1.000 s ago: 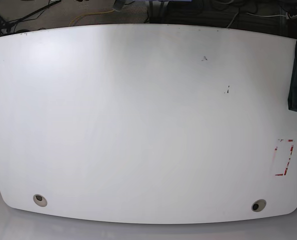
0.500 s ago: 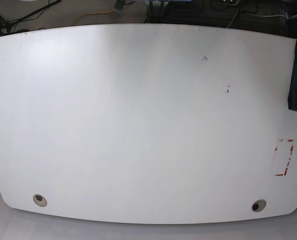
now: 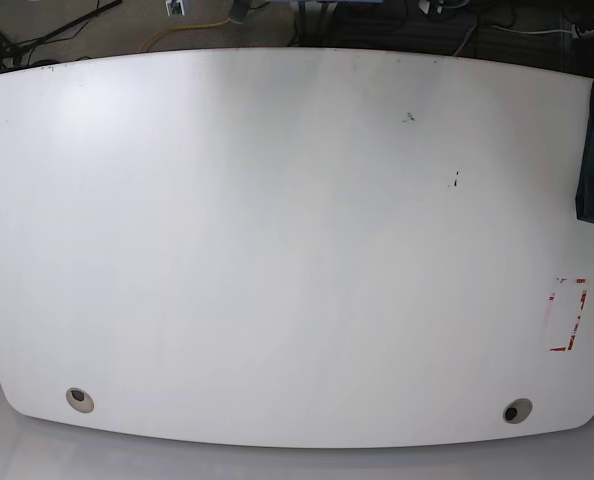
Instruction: Fold the T-shirt properly
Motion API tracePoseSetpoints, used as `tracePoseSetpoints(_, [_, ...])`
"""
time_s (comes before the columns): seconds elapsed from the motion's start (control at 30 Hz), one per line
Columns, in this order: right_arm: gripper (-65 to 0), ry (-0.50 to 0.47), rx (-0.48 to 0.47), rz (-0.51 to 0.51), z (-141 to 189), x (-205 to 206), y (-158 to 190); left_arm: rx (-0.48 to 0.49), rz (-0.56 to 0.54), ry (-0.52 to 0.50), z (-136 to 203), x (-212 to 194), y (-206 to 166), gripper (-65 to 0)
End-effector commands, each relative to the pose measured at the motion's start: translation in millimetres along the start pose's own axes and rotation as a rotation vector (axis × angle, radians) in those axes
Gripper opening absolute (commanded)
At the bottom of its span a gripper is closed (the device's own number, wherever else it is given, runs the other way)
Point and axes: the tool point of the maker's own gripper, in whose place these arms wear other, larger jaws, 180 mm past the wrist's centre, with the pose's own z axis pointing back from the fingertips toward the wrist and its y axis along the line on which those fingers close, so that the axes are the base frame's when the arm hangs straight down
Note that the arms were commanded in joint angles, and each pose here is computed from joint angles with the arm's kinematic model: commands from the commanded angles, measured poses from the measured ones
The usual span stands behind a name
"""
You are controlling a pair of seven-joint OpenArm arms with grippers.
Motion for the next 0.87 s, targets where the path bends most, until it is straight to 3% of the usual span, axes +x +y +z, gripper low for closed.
tracePoseSetpoints(0.0, [-50.9,0.03,-0.041,0.023,0.8,-4.8,-15.9,0.085,0.004,-0.006,0.0,2.0,16.0,-39.4])
tracePoseSetpoints(0.07, [-50.7,0.049,-0.062,0.031,-4.4,-2.4,-20.1,0.143,-0.009,-0.007,0.2,4.9,25.6,-39.4])
tracePoseSetpoints(0.37, [-50.6,0.039,-0.094,0.035,-15.1,25.5,-31.2,0.226,-0.093,-0.026,-5.4,31.3,31.5,-39.4])
tracePoseSetpoints(0.83, [-50.6,0.022,-0.091,0.04,-18.2,37.2,-30.3,0.23,-0.095,-0.048,-7.3,45.2,30.4,-39.3])
